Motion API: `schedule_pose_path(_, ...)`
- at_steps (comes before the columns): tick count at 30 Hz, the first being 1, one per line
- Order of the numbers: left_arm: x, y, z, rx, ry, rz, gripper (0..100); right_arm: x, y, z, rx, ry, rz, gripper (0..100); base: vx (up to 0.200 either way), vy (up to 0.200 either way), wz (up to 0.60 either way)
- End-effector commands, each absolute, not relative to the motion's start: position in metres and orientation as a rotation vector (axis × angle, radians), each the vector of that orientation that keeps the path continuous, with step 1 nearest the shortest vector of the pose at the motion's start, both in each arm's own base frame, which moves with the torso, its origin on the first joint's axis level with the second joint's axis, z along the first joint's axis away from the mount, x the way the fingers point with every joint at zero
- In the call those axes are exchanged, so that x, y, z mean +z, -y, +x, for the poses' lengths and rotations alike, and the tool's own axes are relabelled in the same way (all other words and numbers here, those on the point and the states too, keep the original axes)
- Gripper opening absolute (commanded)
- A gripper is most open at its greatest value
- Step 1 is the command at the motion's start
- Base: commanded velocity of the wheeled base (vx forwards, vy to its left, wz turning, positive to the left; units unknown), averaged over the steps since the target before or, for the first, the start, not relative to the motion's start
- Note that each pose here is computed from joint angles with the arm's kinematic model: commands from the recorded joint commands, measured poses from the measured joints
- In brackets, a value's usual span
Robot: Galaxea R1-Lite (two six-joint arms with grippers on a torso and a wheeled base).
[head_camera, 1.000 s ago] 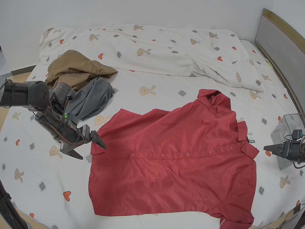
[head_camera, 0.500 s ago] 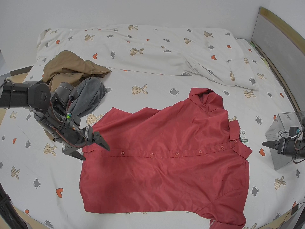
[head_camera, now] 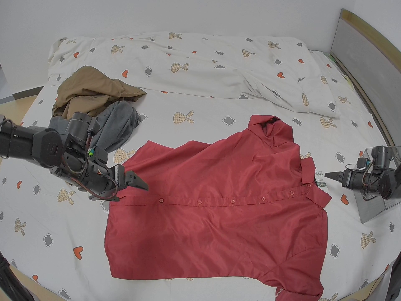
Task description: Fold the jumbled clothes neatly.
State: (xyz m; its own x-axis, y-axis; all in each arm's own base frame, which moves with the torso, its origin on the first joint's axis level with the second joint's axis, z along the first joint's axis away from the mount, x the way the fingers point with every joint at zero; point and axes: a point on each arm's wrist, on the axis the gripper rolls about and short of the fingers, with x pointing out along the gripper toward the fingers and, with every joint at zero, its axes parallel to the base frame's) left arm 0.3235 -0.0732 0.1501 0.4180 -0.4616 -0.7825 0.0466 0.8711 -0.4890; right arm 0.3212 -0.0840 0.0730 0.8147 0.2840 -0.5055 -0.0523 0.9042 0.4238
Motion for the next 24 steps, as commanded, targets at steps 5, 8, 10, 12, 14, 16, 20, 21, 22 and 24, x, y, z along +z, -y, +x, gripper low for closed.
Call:
schedule_pose_path(5, 0.149, 0.07, 0.294, -0.518, -1.01, -0.49, 100, 0.074, 0.078, 0.373, 0.315, -0.537, 0.483, 100, 0.0, 0.0, 0.0)
schedule_pose_path(8, 0.15, 0.069, 0.288, -0.569, -0.979, -0.502, 100, 0.066, 0.081, 0.388, 0.312, -0.539, 0.52, 100, 0.0, 0.0, 0.0)
schedule_pose_path(10, 0.149, 0.069, 0.287, -0.576, -0.963, -0.499, 100, 0.061, 0.081, 0.394, 0.307, -0.542, 0.522, 100, 0.0, 0.0, 0.0)
schedule_pose_path(12, 0.146, 0.069, 0.288, -0.575, -0.96, -0.499, 100, 0.055, 0.08, 0.399, 0.309, -0.549, 0.523, 100, 0.0, 0.0, 0.0)
schedule_pose_path(14, 0.145, 0.069, 0.287, -0.576, -0.963, -0.499, 100, 0.052, 0.081, 0.403, 0.311, -0.549, 0.521, 100, 0.0, 0.0, 0.0)
schedule_pose_path(16, 0.145, 0.069, 0.287, -0.576, -0.963, -0.497, 100, 0.052, 0.08, 0.404, 0.313, -0.549, 0.52, 100, 0.0, 0.0, 0.0)
schedule_pose_path(20, 0.144, 0.069, 0.287, -0.576, -0.964, -0.497, 100, 0.039, 0.074, 0.41, 0.33, -0.577, 0.528, 100, 0.0, 0.0, 0.0)
schedule_pose_path(21, 0.144, 0.069, 0.287, -0.576, -0.964, -0.497, 100, 0.036, 0.072, 0.411, 0.334, -0.584, 0.533, 100, 0.0, 0.0, 0.0)
schedule_pose_path(22, 0.144, 0.069, 0.287, -0.576, -0.964, -0.497, 100, 0.035, 0.071, 0.412, 0.339, -0.584, 0.535, 100, 0.0, 0.0, 0.0)
schedule_pose_path(24, 0.144, 0.069, 0.287, -0.576, -0.964, -0.497, 100, 0.036, 0.07, 0.414, 0.351, -0.581, 0.534, 100, 0.0, 0.0, 0.0)
